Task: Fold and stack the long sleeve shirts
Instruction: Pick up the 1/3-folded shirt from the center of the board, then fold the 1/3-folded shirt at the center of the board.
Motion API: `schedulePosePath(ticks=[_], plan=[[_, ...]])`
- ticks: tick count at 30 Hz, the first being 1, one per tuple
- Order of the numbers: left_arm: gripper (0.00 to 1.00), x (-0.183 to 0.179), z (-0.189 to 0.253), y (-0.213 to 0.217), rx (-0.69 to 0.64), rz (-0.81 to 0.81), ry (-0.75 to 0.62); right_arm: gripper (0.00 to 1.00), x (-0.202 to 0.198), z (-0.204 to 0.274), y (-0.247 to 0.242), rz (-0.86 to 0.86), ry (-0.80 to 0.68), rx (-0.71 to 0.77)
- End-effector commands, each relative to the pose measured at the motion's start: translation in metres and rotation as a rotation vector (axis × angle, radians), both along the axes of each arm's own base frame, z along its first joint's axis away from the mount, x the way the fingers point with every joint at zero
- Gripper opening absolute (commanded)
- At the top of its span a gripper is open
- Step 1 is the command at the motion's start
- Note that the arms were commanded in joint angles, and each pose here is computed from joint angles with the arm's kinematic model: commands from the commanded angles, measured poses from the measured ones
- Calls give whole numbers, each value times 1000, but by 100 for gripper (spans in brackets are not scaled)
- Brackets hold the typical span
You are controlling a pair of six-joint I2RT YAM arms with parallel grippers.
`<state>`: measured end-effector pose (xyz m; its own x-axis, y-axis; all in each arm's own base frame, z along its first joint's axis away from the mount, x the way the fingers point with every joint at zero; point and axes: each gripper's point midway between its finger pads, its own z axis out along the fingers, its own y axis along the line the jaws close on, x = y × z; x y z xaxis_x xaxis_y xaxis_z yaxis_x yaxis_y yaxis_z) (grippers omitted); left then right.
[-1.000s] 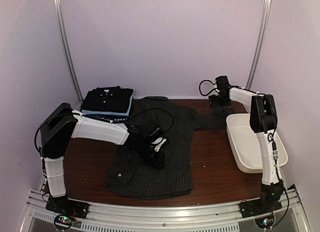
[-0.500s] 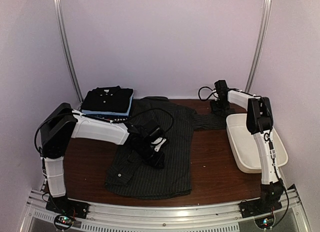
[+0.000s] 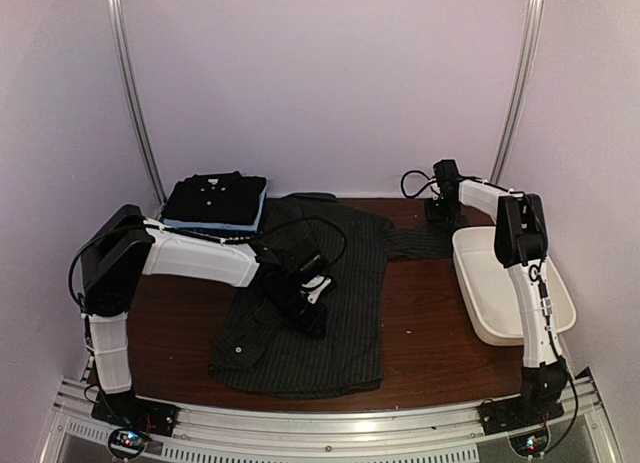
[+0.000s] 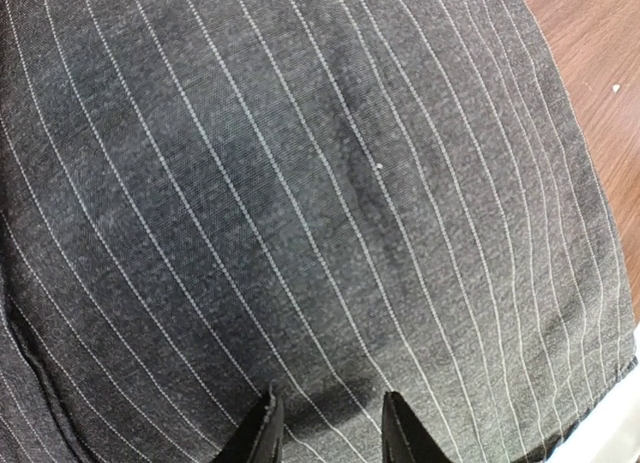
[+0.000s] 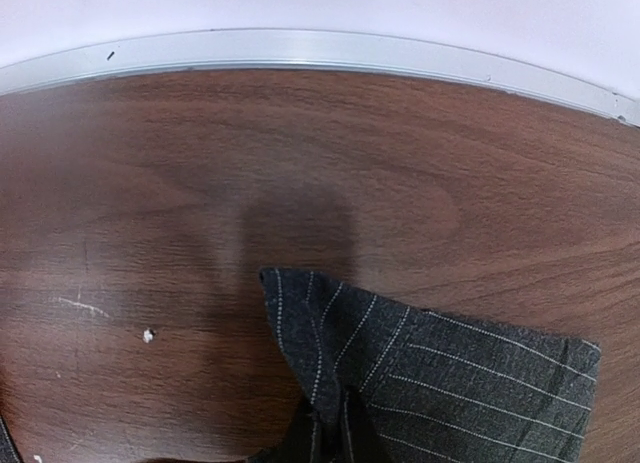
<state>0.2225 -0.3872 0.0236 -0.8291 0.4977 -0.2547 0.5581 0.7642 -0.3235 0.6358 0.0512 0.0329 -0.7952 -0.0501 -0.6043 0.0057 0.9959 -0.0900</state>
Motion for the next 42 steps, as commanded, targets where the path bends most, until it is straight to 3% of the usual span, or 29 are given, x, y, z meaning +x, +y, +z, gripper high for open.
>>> schedulePosePath(ticks=[1,4,13,26,33,42], plan=[[35,2,6,-5,4,4,-6,4,3,27,-5,-44,-41,24],[35,6,11,-9,-5,7,-20,0,10,65,-3,-53,-122,54],[35,24,48,-17,-85,64,-83,0,1,168,30,17,-307,239],[37,59,133,5,-307,194,-161,0,-92,267,152,253,-459,467],[44,73,177,29,-477,268,-191,0,-166,280,242,435,-461,574],[57,86,214,42,-741,365,-147,0,-249,234,332,644,-380,619]])
